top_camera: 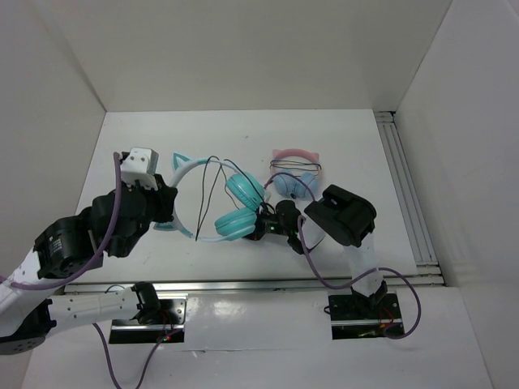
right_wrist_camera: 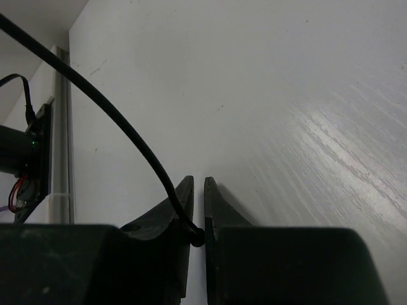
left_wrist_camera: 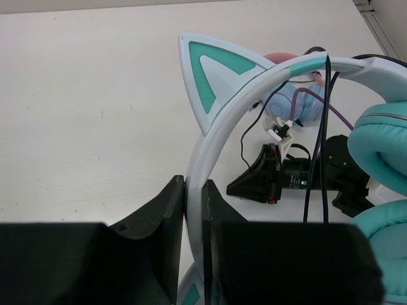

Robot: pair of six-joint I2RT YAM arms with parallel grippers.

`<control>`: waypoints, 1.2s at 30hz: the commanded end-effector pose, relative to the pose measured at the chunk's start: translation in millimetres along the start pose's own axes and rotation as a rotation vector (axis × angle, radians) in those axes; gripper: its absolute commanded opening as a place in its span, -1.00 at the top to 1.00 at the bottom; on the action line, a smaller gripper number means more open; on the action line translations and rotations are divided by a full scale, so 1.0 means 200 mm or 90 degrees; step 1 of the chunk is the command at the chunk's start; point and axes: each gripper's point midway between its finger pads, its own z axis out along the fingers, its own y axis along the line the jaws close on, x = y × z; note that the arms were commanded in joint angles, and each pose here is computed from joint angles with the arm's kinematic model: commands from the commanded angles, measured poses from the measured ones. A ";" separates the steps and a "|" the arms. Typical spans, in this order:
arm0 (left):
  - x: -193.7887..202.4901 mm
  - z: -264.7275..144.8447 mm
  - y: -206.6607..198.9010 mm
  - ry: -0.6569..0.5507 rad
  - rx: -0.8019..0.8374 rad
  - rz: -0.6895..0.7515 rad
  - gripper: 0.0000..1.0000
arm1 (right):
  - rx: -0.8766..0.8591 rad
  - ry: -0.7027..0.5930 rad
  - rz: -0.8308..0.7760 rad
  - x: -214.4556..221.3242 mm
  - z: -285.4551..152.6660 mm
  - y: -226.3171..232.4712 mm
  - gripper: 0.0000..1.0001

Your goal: Wrap the headphones

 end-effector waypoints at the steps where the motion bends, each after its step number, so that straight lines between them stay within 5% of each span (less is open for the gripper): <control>1: -0.14 -0.02 -0.01 -0.065 0.001 -0.093 1.00 | 0.034 0.040 0.005 0.12 -0.07 -0.06 0.91; 9: -0.13 0.00 0.07 -0.077 -0.072 -0.140 1.00 | 0.073 0.041 0.023 0.13 -0.10 -0.07 1.00; 17: -0.13 0.18 0.20 -0.112 -0.257 -0.140 1.00 | 0.057 0.071 -0.047 0.12 -0.13 0.20 1.00; 24: -0.04 0.60 0.26 -0.006 -0.308 -0.110 1.00 | 0.075 0.082 -0.145 0.10 -0.24 0.47 1.00; 36: 0.21 0.74 0.38 0.095 -0.416 -0.039 1.00 | -0.098 0.125 -0.267 -0.05 -0.32 0.98 1.00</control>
